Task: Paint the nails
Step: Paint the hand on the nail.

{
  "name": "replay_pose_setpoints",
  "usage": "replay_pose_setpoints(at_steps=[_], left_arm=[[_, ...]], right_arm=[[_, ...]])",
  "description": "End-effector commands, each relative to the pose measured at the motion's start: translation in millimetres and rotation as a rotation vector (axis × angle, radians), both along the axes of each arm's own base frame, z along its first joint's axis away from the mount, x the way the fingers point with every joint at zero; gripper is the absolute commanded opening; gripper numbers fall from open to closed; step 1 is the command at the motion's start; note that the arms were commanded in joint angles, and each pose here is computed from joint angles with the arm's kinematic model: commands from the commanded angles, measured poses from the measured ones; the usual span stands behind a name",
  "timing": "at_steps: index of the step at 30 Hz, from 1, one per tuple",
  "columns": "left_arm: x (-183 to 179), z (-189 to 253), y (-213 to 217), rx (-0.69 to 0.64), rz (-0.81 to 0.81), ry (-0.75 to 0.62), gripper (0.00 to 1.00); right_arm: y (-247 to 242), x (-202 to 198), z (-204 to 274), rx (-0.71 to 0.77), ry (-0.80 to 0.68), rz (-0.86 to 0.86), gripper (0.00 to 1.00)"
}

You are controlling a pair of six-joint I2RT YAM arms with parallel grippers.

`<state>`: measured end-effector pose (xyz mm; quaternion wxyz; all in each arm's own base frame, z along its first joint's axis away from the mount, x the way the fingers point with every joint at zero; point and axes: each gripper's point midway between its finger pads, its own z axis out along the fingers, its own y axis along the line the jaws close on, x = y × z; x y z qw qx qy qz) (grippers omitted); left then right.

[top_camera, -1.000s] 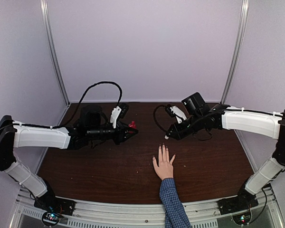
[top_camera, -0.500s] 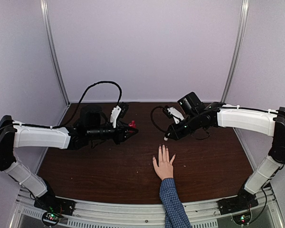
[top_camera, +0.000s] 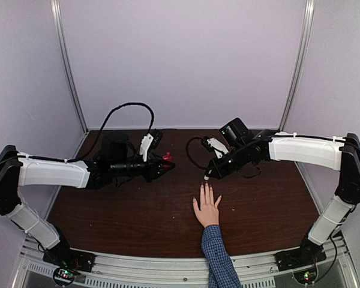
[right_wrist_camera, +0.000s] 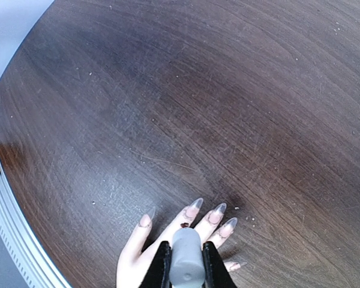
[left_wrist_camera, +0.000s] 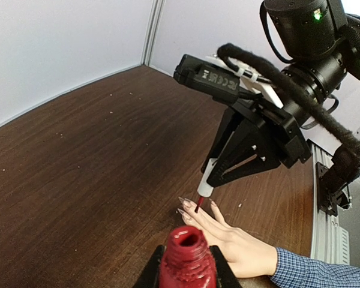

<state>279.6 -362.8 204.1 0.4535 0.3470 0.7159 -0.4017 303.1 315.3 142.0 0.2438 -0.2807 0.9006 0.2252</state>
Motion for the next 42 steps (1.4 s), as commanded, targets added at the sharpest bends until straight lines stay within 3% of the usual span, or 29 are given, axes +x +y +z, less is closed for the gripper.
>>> replay_pose_setpoints(at_steps=[1,42], left_arm=[[6,25,-4,-0.069,-0.008,-0.056,0.0],[7,21,-3,-0.071,-0.009,-0.048,0.0]], right_arm=[[11,5,18,0.027,-0.033,-0.002,0.0],[-14,16,5,-0.105,-0.039,-0.073,0.0]])
